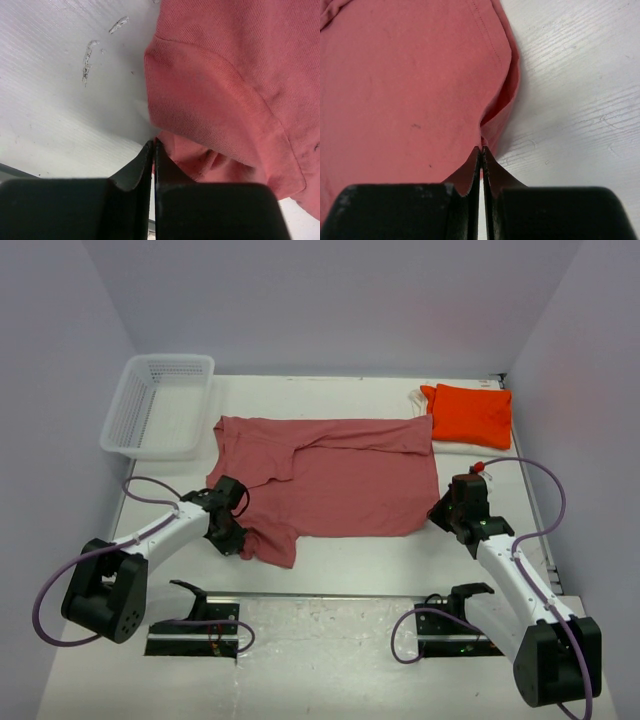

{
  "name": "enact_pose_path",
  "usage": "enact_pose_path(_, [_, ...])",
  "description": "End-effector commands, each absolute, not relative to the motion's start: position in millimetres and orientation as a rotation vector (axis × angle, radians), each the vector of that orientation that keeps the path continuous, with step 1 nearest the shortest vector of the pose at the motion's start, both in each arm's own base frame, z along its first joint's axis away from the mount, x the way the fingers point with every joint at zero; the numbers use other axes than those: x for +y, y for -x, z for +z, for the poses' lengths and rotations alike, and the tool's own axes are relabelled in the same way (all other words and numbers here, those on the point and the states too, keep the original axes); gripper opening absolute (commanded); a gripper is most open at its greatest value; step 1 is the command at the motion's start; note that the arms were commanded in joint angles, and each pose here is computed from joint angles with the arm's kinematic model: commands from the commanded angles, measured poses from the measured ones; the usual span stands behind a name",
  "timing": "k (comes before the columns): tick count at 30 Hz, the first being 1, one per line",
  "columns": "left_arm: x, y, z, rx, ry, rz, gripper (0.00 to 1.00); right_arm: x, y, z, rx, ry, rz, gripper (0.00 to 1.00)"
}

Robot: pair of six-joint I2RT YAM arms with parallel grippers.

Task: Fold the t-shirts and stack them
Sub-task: Grap the side of the flattened tshirt closest away from the robot with both arms

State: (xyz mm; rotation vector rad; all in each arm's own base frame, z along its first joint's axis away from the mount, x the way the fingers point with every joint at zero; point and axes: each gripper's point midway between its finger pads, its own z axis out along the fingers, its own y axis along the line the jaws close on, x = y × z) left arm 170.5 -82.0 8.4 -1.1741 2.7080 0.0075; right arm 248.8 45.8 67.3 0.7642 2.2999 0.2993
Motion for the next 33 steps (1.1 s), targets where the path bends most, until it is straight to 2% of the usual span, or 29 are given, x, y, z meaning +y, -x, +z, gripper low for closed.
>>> enact_pose_path(1, [-80.0, -172.9, 1.5, 2.693, 1.17, 0.012, 0.0, 46.0, -252.7, 69.5, 2.284, -0.754, 0.298, 0.0])
enact_pose_path(8, [-67.1, -177.1, 28.2, 2.651, 1.152, 0.104, 0.0, 47.2, -253.0, 69.9, 2.287, -0.743, 0.305, 0.0])
enact_pose_path(12, [-75.6, -187.7, 57.1, 2.613, 1.059, -0.005, 0.0, 55.6, -253.2, 74.0, 2.295, -0.681, 0.274, 0.0])
enact_pose_path(23, [-89.0, -174.7, 86.8, 2.568, 0.951, -0.224, 0.0, 54.1, -256.7, 102.8, 2.294, -0.636, 0.18, 0.0])
enact_pose_path(33, [-74.5, -183.5, 123.5, 2.446, 0.866, -0.215, 0.0, 37.3, -265.8, 146.1, 2.248, -0.63, 0.061, 0.0])
